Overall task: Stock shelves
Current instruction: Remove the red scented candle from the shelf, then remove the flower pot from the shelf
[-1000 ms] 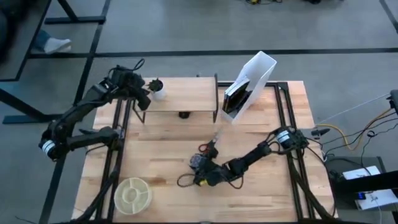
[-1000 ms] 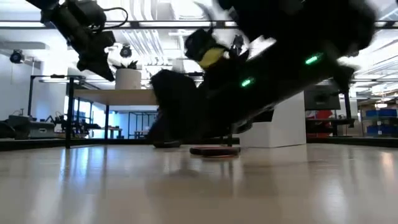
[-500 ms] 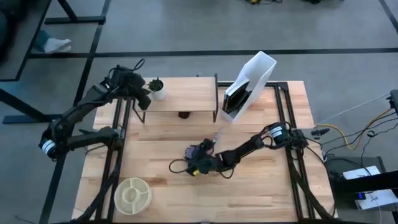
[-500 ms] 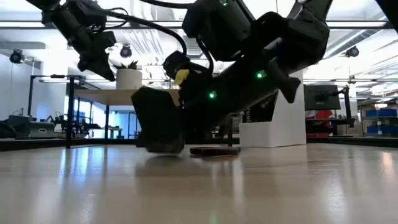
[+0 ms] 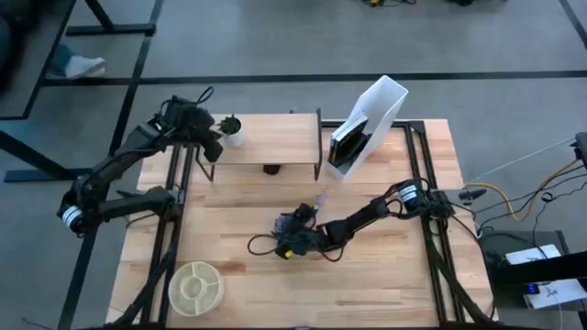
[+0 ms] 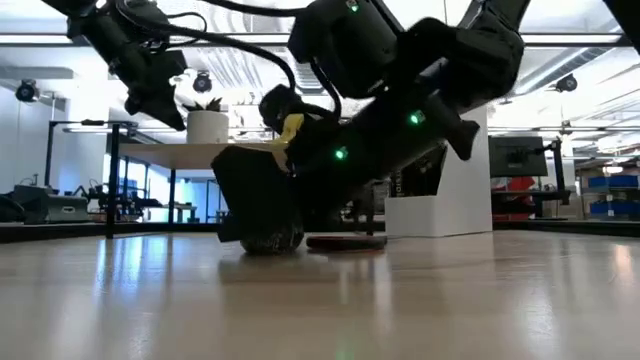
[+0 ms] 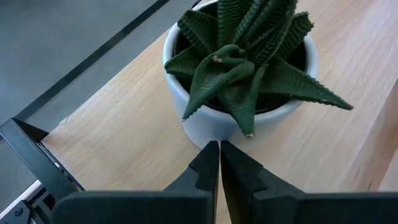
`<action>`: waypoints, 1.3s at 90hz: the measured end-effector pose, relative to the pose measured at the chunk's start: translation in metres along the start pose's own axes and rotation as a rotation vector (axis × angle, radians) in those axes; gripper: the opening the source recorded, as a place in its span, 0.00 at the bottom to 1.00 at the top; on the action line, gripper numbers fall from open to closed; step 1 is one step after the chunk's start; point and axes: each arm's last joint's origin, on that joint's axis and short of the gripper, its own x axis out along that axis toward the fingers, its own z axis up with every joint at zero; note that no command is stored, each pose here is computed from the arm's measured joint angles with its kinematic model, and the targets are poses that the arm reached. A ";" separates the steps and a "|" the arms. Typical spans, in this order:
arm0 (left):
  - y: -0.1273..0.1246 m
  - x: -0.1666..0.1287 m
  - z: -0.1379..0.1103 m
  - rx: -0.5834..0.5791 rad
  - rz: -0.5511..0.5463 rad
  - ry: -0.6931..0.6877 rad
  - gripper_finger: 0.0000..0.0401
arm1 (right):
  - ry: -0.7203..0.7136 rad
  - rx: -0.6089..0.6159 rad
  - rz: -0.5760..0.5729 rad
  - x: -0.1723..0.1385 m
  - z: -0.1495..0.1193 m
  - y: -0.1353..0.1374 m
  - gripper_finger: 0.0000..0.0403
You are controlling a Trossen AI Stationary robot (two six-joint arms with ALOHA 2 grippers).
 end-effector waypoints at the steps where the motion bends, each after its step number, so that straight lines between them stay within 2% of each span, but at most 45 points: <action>1: 0.000 0.000 0.000 0.000 0.000 0.000 0.00 | 0.001 -0.002 -0.001 0.000 0.001 0.000 0.77; 21: 0.000 0.000 0.000 0.000 0.000 0.000 0.00 | 0.092 -0.044 -0.038 0.001 0.012 0.005 0.84; 35: 0.000 0.000 0.000 0.007 0.000 -0.001 0.00 | 0.094 -0.080 -0.037 0.000 0.029 0.012 0.89; 49: 0.000 0.000 0.000 0.010 0.000 0.001 0.00 | 0.045 -0.110 -0.015 -0.001 0.053 0.020 0.90; 62: 0.000 -0.002 -0.001 0.059 -0.001 0.006 0.00 | -0.018 -0.149 0.005 -0.005 0.081 0.028 0.90; 80: 0.000 -0.014 0.011 0.087 0.014 -0.048 0.00 | -0.103 -0.214 0.011 -0.018 0.118 0.030 0.90; 89: 0.002 -0.017 0.016 0.169 0.076 -0.050 0.00 | -0.132 -0.272 0.002 -0.021 0.135 0.025 0.90; 100: 0.007 -0.013 0.016 0.292 0.188 0.017 0.00 | -0.135 -0.351 -0.056 -0.022 0.153 0.018 0.90; 108: 0.011 -0.004 0.017 0.354 0.189 0.049 0.00 | -0.118 -0.425 -0.124 -0.020 0.163 0.010 0.90; 117: 0.014 0.009 0.020 0.442 0.182 0.077 0.00 | -0.096 -0.455 -0.161 -0.014 0.176 -0.004 0.90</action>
